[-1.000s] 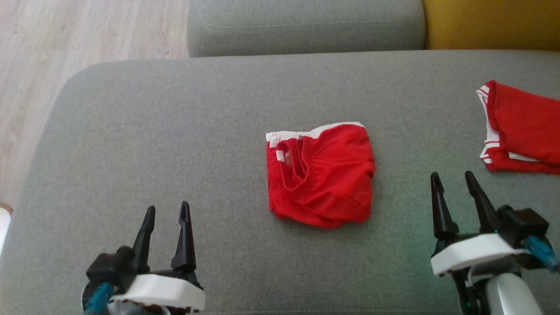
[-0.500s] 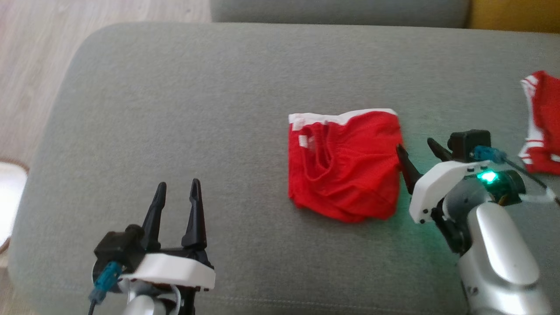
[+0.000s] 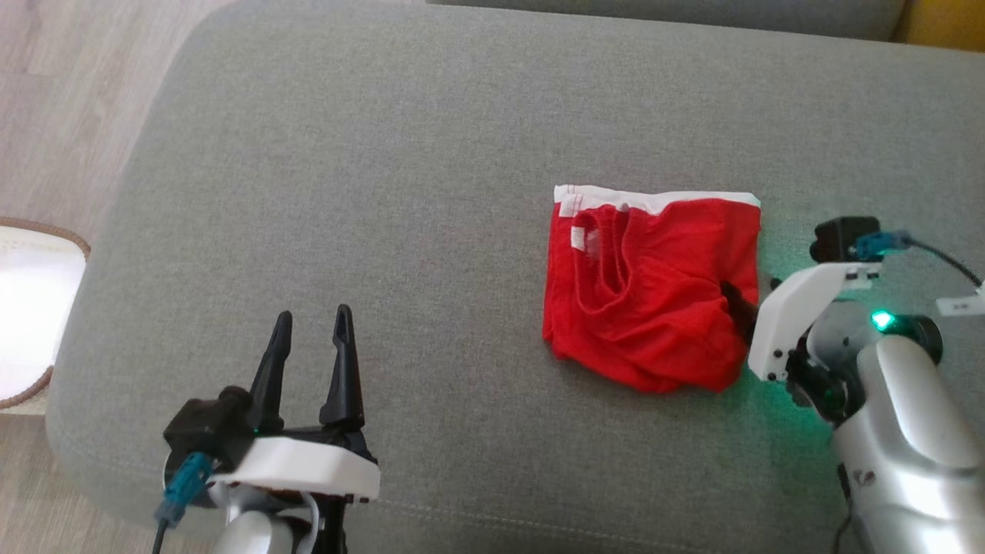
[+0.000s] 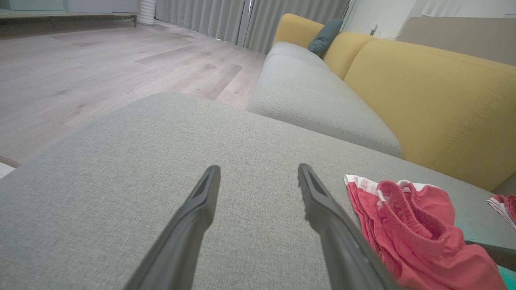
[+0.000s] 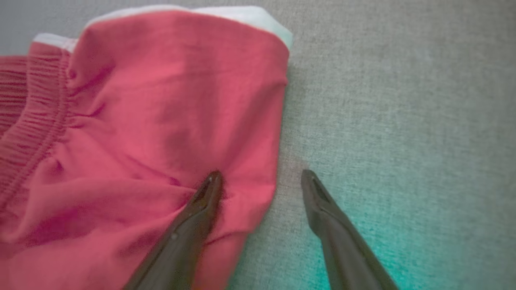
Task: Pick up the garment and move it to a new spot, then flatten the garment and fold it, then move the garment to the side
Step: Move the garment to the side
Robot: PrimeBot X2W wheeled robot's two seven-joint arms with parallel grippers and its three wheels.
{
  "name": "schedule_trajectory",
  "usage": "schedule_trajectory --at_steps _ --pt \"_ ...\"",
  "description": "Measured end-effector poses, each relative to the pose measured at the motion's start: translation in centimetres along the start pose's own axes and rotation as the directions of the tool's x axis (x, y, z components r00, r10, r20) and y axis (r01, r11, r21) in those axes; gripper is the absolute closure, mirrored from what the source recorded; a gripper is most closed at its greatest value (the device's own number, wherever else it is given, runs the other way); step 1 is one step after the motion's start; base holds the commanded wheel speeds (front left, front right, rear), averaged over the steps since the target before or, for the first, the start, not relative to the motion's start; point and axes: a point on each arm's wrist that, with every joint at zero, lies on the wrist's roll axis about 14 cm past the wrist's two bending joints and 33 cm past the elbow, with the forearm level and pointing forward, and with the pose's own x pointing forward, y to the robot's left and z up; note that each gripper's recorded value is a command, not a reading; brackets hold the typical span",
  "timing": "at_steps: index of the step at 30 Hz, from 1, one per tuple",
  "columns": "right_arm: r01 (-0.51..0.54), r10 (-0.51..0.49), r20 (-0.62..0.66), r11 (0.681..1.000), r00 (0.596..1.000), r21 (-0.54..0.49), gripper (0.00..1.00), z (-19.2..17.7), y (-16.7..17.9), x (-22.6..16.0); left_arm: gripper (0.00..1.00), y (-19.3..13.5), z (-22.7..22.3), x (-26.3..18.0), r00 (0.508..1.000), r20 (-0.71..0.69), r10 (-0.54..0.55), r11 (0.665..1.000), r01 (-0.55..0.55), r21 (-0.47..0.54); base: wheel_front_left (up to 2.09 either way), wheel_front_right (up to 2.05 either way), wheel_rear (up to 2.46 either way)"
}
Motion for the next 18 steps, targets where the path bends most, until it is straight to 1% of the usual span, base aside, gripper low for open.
schedule_trajectory --at_steps 1,2,4,5,6,12,15,16,18 --pt "-0.008 0.008 -0.002 1.0 1.0 0.007 0.09 0.2 0.1 0.1 0.0 0.0 -0.1 0.0 1.0 -0.003 0.001 1.0 -0.001 0.001 0.0 0.0 0.0" --pt "-0.012 0.012 -0.006 1.0 1.0 0.003 0.5 0.3 0.2 0.1 0.0 0.0 -0.2 0.1 1.0 -0.006 0.0 1.0 0.0 0.001 0.0 0.0 0.0" --pt "-0.018 0.018 -0.008 1.0 1.0 -0.002 0.64 0.4 0.4 0.2 0.0 -0.2 -0.4 0.2 1.0 -0.011 -0.003 1.0 0.003 0.0 0.0 0.0 0.0" --pt "-0.022 0.022 -0.01 1.0 1.0 -0.002 0.81 0.4 0.5 0.2 0.0 -0.2 -0.5 0.2 1.0 -0.014 -0.006 1.0 0.006 0.0 0.0 0.0 0.0" --pt "-0.023 0.023 -0.011 1.0 1.0 -0.006 1.0 0.3 0.5 0.3 0.0 -0.4 -0.6 0.3 1.0 -0.017 -0.01 1.0 0.01 -0.001 0.0 0.0 0.0" --pt "-0.005 0.005 0.027 1.0 1.0 -0.011 1.0 0.7 -0.4 -0.2 0.0 -1.8 -1.2 0.9 0.998 -0.035 -0.057 0.998 0.057 -0.006 0.0 0.0 0.0" --pt "0.033 -0.03 0.073 0.999 0.997 -0.029 1.0 1.9 -1.9 -1.0 0.0 -3.1 -1.6 1.6 0.993 -0.043 -0.106 0.994 0.106 -0.002 0.0 0.0 0.0" --pt "0.033 -0.03 0.073 0.999 0.997 -0.029 1.0 1.9 -1.9 -1.0 0.0 -3.1 -1.6 1.6 0.993 -0.043 -0.106 0.994 0.106 -0.002 0.0 0.0 0.0" --pt "0.076 -0.072 0.106 0.996 0.992 -0.038 1.0 3.0 -3.8 -2.1 0.0 -4.2 -1.9 2.1 0.989 -0.046 -0.141 0.99 0.141 -0.002 0.0 0.0 0.0"
